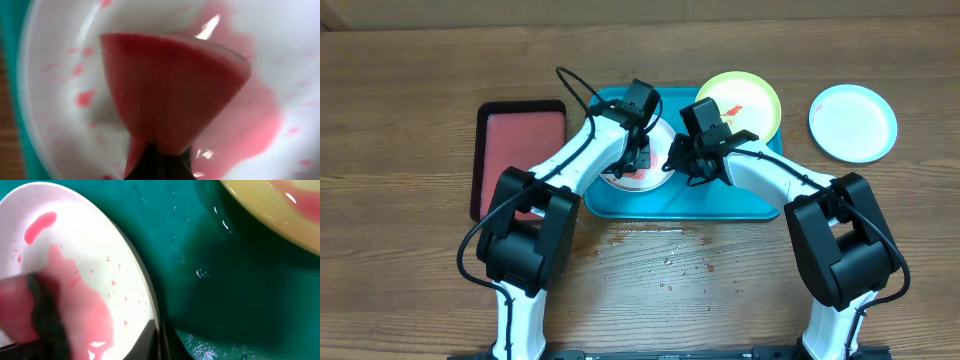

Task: Clean dirty plates on tray and stack at the side
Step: 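Scrub the white plate with the sponge while the right gripper holds its rim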

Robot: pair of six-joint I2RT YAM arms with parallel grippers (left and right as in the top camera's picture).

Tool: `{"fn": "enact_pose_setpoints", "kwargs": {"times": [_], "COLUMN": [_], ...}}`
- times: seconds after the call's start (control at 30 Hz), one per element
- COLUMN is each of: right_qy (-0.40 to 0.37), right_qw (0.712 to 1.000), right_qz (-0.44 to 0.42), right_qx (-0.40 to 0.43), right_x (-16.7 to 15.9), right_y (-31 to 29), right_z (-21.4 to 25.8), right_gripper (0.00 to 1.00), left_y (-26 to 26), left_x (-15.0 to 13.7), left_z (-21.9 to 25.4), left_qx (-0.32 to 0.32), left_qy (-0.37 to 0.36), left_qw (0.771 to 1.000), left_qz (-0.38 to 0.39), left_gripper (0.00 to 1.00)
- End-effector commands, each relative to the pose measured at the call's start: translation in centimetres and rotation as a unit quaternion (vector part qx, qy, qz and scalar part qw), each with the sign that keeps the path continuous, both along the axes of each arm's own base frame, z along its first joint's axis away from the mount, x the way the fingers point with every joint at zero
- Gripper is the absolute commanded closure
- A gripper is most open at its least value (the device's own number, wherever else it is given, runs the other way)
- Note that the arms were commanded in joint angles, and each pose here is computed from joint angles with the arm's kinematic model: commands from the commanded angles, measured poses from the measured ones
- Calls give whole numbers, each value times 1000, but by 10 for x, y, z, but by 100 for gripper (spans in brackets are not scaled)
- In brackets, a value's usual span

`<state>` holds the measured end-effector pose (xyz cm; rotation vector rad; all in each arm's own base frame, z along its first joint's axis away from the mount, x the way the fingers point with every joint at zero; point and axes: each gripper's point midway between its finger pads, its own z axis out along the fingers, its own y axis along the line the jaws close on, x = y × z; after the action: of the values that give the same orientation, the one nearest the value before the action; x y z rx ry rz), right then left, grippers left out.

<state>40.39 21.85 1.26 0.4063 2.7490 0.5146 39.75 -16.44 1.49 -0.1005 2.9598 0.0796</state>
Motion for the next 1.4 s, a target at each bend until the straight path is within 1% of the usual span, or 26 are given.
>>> {"fn": "enact_pose_setpoints", "kwargs": {"times": [0.0, 0.1, 0.2, 0.37, 0.67, 0.8, 1.0, 1.1, 1.2, 1.37], "right_qy": [12, 12, 13, 15, 25, 29, 33, 31, 32, 33], "right_qw": [1000, 1000, 1000, 1000, 1000, 1000, 999, 999, 999, 999], "right_qz": [-6, -6, -5, -5, -3, 0, 4, 22, 22, 22], "right_qx": [-9, -9, -9, -10, -14, -11, -8, -4, -4, -5], "right_x": [-3, -4, -4, -5, -9, -11, -13, -15, -15, -15], "right_y": [-3, -3, -4, -4, -5, -4, -3, 0, 0, 0], "right_z": [-9, -9, -10, -10, -12, -12, -13, -12, -12, -12], "right_gripper": [96, 96, 96, 96, 96, 96, 96, 96, 96, 96], "left_y": [46, 51, 43, 8, -36, -39, -59, -61, -61, -57], "left_x": [-1, -3, -2, 9, 31, 33, 36, 33, 30, 19], "left_z": [-15, -14, -16, -18, -10, -9, -4, -4, -5, -15], "left_qx": [73, 74, 52, -25, -118, -125, -165, -164, -161, -149], "left_qy": [23, 29, 32, 18, -26, -32, -41, -39, -34, -9], "left_qw": [996, 996, 997, 999, 992, 990, 980, 978, 976, 976], "left_qz": [39, 45, 43, 10, -43, -49, -103, -124, -140, -161], "left_gripper": [96, 96, 96, 96, 96, 96, 96, 96, 96, 96]}}
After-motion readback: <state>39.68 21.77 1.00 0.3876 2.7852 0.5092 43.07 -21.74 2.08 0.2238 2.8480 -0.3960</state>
